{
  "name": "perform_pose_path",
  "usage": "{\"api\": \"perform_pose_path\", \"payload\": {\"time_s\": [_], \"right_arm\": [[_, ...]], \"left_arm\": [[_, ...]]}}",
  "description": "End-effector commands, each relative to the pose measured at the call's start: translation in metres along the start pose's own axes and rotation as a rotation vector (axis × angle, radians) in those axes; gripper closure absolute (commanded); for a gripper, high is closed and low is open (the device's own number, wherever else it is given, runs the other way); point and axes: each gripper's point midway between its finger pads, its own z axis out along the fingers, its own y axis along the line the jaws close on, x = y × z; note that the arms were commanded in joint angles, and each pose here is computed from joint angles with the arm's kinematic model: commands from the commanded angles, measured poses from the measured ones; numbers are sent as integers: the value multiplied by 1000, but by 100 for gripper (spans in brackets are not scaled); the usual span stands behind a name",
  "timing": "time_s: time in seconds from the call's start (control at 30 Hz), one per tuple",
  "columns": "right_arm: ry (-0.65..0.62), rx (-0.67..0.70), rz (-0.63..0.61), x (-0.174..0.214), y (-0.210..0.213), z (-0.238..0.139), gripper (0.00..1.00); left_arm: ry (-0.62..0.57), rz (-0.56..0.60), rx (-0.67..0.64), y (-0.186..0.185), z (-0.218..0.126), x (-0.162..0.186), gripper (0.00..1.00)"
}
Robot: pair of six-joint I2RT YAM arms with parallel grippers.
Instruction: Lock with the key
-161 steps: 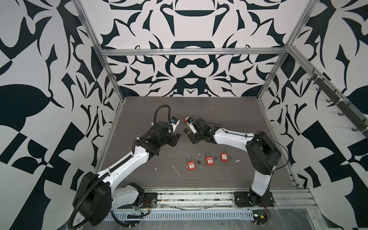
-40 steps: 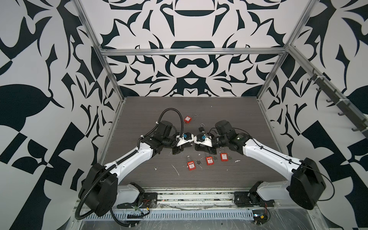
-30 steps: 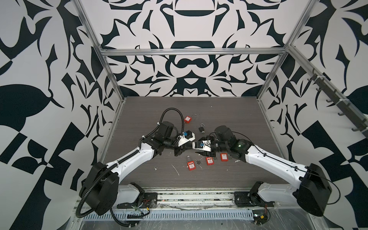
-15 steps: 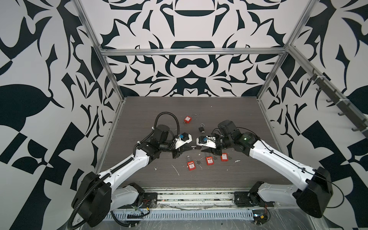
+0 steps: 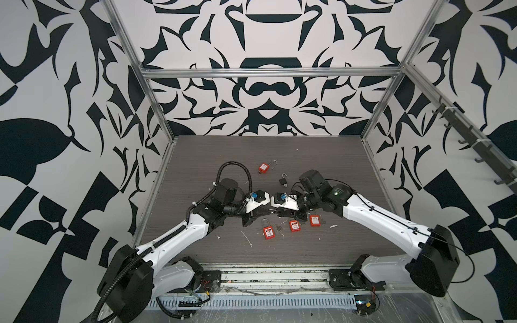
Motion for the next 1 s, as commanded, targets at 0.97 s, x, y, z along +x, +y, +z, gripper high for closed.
{"api": "perform_pose_path", "payload": {"time_s": [0.97], "right_arm": [[-398,91,-161,-78,-12,-12,100]], "left_arm": [[-47,42,127,-13,76,-11,100]]}}
